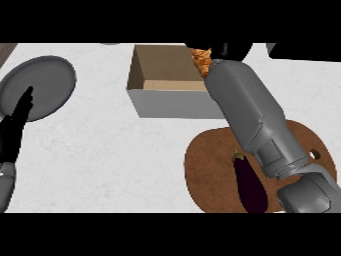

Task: Pick the croissant from the cutting board and place it in the cardboard box

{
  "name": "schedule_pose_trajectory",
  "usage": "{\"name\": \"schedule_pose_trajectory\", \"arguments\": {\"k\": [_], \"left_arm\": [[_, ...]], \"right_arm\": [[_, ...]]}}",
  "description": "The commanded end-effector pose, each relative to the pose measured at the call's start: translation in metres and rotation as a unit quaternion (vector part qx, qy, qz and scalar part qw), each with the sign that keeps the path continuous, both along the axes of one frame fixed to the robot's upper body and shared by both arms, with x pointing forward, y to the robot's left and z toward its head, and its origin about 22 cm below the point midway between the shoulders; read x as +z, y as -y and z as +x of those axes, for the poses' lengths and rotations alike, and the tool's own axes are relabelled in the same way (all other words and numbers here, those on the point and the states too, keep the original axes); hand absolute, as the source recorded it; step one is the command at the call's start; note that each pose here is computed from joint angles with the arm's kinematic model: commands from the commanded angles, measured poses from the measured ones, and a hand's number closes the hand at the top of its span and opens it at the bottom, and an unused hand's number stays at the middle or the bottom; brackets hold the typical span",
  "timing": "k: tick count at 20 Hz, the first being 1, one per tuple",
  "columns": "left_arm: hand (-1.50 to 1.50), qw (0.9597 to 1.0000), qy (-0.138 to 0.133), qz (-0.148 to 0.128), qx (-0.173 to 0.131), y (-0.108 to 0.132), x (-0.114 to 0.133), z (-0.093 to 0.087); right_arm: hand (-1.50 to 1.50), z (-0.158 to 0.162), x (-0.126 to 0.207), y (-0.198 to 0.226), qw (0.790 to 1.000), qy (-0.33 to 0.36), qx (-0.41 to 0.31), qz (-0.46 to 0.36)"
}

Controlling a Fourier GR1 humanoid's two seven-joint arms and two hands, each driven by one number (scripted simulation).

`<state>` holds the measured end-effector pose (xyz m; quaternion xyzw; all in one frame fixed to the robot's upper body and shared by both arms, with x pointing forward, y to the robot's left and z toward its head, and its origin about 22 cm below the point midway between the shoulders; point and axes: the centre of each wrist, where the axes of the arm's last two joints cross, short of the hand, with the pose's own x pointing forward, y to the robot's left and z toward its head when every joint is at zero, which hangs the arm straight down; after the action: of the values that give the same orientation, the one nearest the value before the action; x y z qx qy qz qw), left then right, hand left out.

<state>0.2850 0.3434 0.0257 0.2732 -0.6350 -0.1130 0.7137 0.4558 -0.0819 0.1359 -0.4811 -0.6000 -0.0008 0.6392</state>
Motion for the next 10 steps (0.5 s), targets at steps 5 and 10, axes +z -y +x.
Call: {"name": "schedule_pose_trajectory", "arguments": {"k": [5,10], "left_arm": [[0.00,0.9997,-0.006,0.006,0.023,-0.021,-0.010,-0.016],[0.00,0.9993,-0.016,0.000,0.035,-0.010,-0.030,-0.035]], "right_arm": [[-1.50,-0.004,0.006,0.004,0.989,0.123,-0.042,0.066],[-1.50,-0.021,-0.006,0.014,0.985,0.147,-0.023,0.091]]}}
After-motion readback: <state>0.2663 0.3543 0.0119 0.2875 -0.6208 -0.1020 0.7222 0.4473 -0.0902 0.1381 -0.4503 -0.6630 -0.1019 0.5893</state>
